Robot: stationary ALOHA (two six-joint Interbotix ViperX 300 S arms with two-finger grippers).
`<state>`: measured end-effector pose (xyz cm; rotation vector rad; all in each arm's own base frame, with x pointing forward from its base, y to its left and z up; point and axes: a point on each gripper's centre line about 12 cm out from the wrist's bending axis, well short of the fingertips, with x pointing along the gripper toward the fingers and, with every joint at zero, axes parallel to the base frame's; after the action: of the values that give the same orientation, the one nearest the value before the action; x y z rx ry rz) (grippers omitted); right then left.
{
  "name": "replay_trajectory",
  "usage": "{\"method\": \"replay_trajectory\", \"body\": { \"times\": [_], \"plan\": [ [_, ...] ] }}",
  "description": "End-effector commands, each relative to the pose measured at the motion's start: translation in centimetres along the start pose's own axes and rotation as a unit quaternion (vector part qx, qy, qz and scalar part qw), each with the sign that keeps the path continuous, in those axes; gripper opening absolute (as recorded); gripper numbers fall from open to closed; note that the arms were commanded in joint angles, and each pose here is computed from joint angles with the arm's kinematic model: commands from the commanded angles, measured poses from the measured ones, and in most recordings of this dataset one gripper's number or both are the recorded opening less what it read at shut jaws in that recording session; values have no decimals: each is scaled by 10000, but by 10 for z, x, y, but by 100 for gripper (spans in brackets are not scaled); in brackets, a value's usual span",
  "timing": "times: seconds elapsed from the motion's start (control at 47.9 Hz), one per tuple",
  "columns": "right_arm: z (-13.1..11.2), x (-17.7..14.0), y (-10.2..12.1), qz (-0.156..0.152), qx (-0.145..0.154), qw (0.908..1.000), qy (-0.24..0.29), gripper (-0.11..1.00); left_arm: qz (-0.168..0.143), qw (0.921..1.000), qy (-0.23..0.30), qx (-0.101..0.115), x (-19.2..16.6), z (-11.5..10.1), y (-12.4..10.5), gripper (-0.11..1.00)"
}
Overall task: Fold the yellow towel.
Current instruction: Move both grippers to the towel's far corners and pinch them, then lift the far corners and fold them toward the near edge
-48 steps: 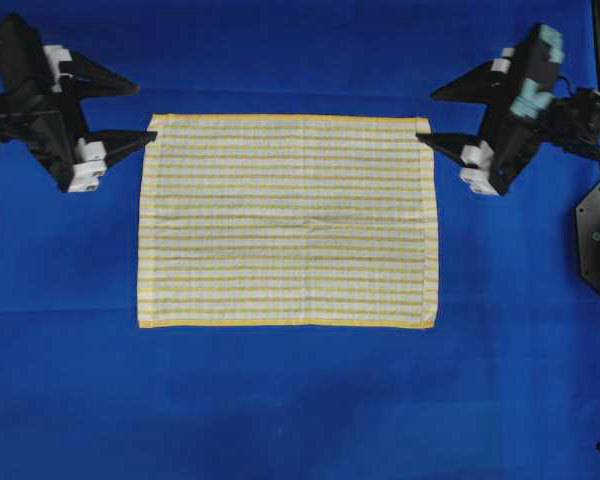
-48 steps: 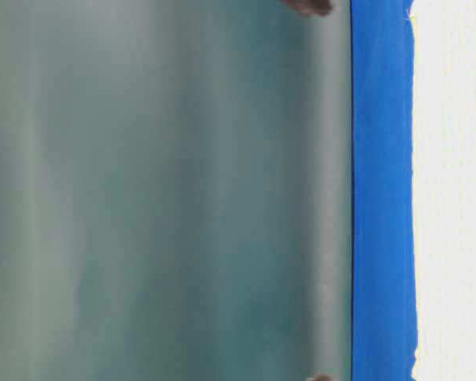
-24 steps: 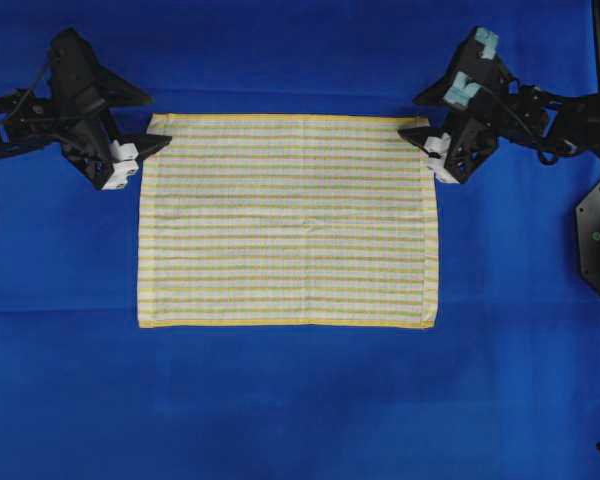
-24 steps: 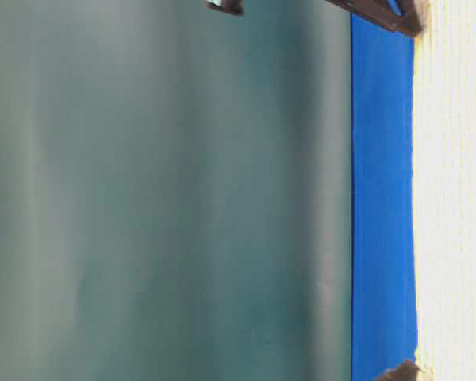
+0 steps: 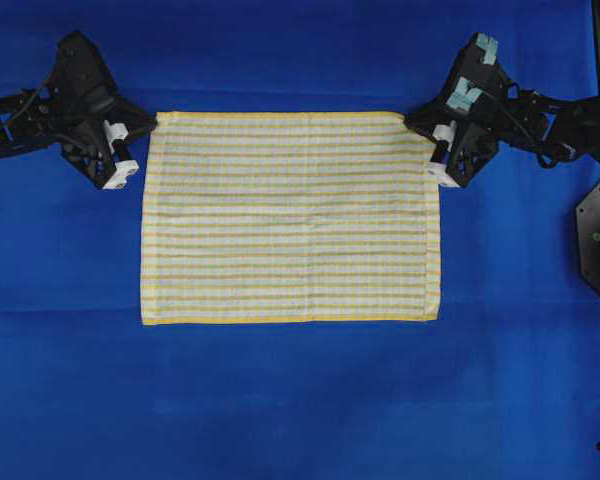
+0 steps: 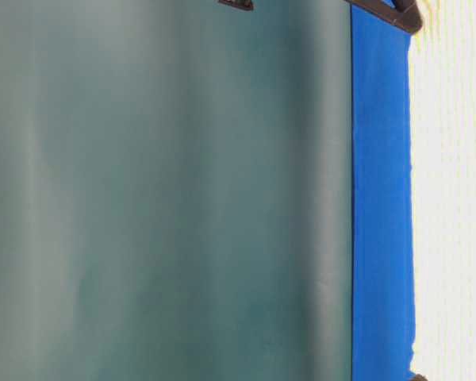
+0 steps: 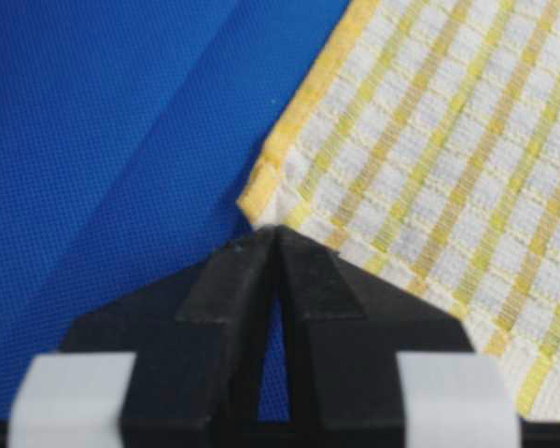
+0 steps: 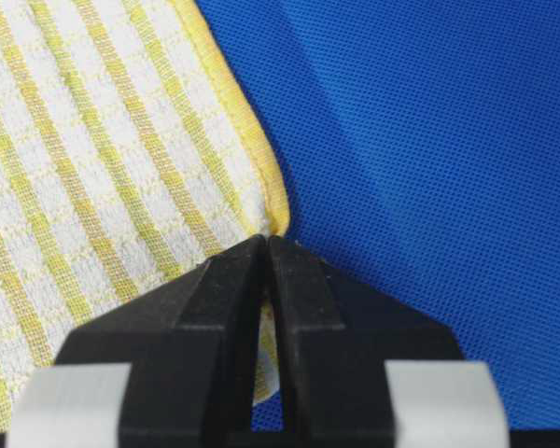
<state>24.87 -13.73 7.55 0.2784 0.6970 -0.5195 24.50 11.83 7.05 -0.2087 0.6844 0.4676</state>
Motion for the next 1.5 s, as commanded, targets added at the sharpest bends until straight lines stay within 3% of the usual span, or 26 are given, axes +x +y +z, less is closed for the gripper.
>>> {"method": "replay_trajectory", "body": {
  "times": [0.0, 0.188, 0.689, 1.107, 1.253, 1.483],
  "plan": [
    [5, -2, -1, -2, -14, 9999, -100, 3, -37, 10000, -75, 21, -1, 4, -3, 0],
    [9, -6, 0, 6, -14, 9998, -177, 3, -50, 9998, -166, 30, -3, 10, -3, 0],
    [42, -47, 5, 80, -52, 9982, -585, 3, -179, 9974, -691, 136, -43, 51, -10, 0],
    [40, -55, 18, 275, -136, 9976, -619, 3, -457, 9956, -774, 250, -50, 53, -27, 0],
    [38, -59, 28, 413, -176, 9974, -556, 3, -639, 9942, -799, 332, -54, 51, -39, 0],
    [33, -74, 48, 750, -115, 9960, -480, 3, -1206, 9879, -857, 473, -65, 49, -73, 0]
  ]
}}
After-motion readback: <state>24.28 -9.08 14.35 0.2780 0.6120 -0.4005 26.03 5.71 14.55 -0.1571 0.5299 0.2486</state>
